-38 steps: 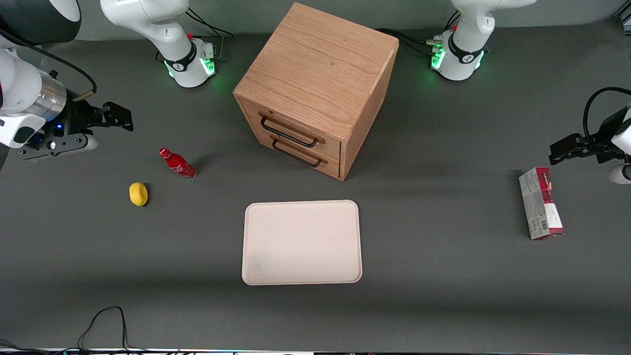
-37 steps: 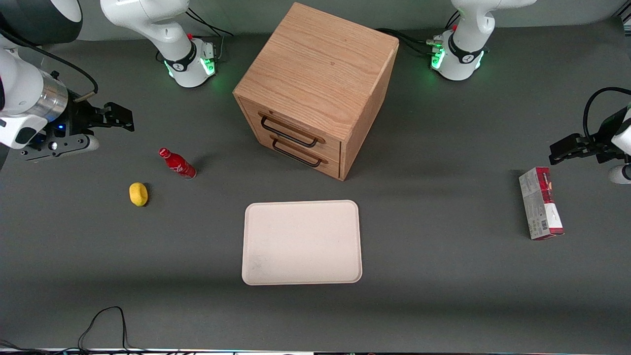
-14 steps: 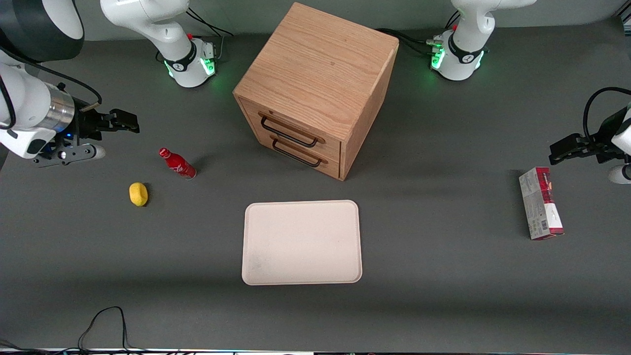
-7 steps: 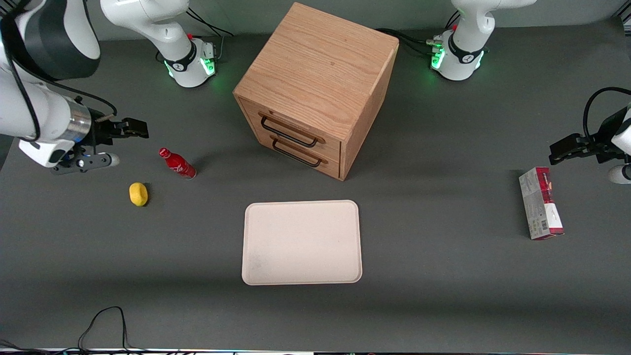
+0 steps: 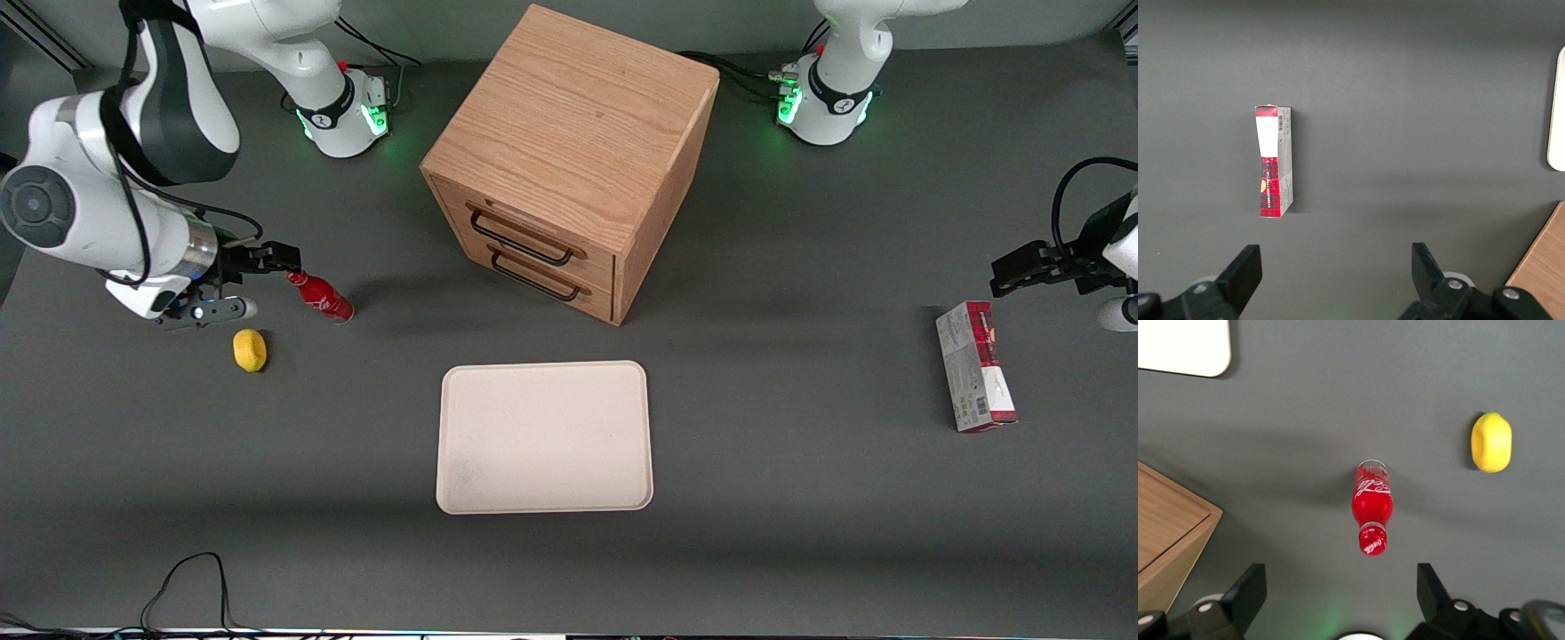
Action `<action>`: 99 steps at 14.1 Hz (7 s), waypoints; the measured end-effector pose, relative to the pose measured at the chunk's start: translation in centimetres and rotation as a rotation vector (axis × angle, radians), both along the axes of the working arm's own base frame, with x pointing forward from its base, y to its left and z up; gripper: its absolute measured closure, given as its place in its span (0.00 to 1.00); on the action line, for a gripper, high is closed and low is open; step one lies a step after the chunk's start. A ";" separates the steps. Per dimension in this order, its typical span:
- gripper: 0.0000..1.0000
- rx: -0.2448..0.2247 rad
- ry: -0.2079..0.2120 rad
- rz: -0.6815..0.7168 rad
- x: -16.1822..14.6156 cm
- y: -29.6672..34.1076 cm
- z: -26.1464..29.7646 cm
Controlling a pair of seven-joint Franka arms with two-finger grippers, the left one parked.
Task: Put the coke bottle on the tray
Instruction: 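Move the open right gripper down over the red Coca-Cola bottle, then close the right gripper around the bottle's neck, then lift the held bottle up off the table, then carry the bottle over the cream tray and lower it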
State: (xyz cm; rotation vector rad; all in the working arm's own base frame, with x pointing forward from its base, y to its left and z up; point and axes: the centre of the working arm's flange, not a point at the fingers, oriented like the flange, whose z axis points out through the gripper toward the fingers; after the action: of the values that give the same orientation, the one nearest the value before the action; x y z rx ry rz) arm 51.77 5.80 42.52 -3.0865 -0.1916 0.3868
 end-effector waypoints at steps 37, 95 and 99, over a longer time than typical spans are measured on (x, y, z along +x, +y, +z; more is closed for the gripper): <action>0.67 -0.019 -0.077 -0.023 -5.4 -2.6 -11.1; 0.68 -0.001 -0.207 -0.451 21.9 22.2 -8.4; 0.68 -0.001 -0.207 -0.446 21.8 22.6 -8.8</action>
State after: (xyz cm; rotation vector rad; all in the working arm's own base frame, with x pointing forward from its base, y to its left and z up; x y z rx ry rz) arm 73.57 28.45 33.69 -3.0370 0.4851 0.0493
